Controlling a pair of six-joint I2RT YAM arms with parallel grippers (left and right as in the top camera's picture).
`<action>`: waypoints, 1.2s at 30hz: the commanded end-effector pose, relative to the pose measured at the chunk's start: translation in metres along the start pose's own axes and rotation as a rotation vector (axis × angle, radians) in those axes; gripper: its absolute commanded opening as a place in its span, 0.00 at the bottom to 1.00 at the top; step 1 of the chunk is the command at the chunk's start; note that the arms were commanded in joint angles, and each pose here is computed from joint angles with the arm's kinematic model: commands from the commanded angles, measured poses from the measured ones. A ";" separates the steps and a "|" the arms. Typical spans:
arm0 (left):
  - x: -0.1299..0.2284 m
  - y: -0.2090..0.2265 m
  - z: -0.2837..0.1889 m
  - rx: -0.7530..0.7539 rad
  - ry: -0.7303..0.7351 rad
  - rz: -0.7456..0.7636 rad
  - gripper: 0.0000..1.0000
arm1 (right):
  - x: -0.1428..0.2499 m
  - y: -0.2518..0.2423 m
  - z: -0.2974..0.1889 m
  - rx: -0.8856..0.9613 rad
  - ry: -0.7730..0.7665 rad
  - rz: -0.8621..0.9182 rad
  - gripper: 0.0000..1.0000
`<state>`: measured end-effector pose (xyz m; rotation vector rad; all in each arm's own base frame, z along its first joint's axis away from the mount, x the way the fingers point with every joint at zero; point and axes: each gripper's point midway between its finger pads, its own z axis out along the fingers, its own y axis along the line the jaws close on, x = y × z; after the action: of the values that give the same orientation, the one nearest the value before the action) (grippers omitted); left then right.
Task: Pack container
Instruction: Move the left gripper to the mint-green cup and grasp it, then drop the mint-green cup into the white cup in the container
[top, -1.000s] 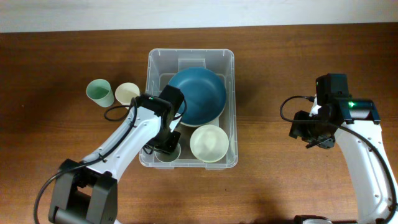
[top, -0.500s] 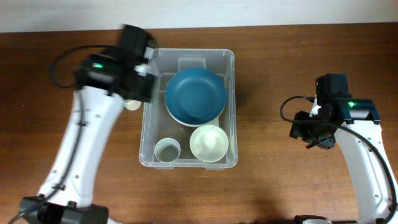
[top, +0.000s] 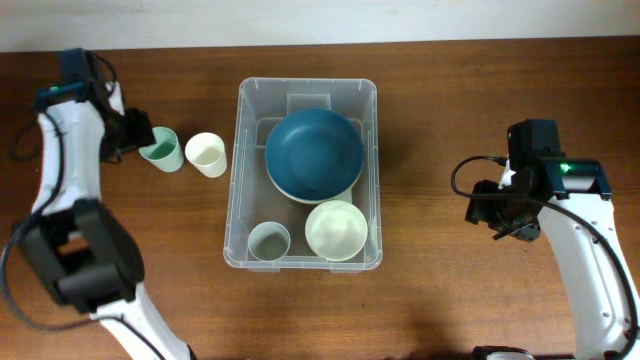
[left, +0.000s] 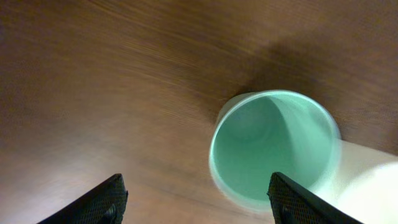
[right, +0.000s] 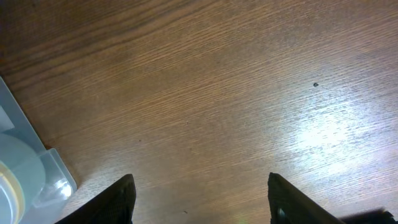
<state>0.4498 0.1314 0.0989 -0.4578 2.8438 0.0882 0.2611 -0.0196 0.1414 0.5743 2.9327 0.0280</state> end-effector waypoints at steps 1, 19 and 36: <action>0.007 -0.016 0.045 0.062 0.069 0.022 0.75 | -0.002 -0.003 -0.003 0.008 -0.015 0.004 0.64; -0.018 -0.033 -0.076 0.079 -0.065 0.061 0.00 | -0.002 -0.003 -0.003 0.008 -0.016 0.004 0.64; 0.200 -0.217 -0.135 0.040 0.232 0.718 0.01 | -0.003 -0.003 -0.003 0.008 -0.020 0.001 0.64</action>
<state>0.3183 -0.1507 0.2032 0.6110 2.9896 -0.0448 0.2618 -0.0197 0.1415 0.5727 2.9303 0.0278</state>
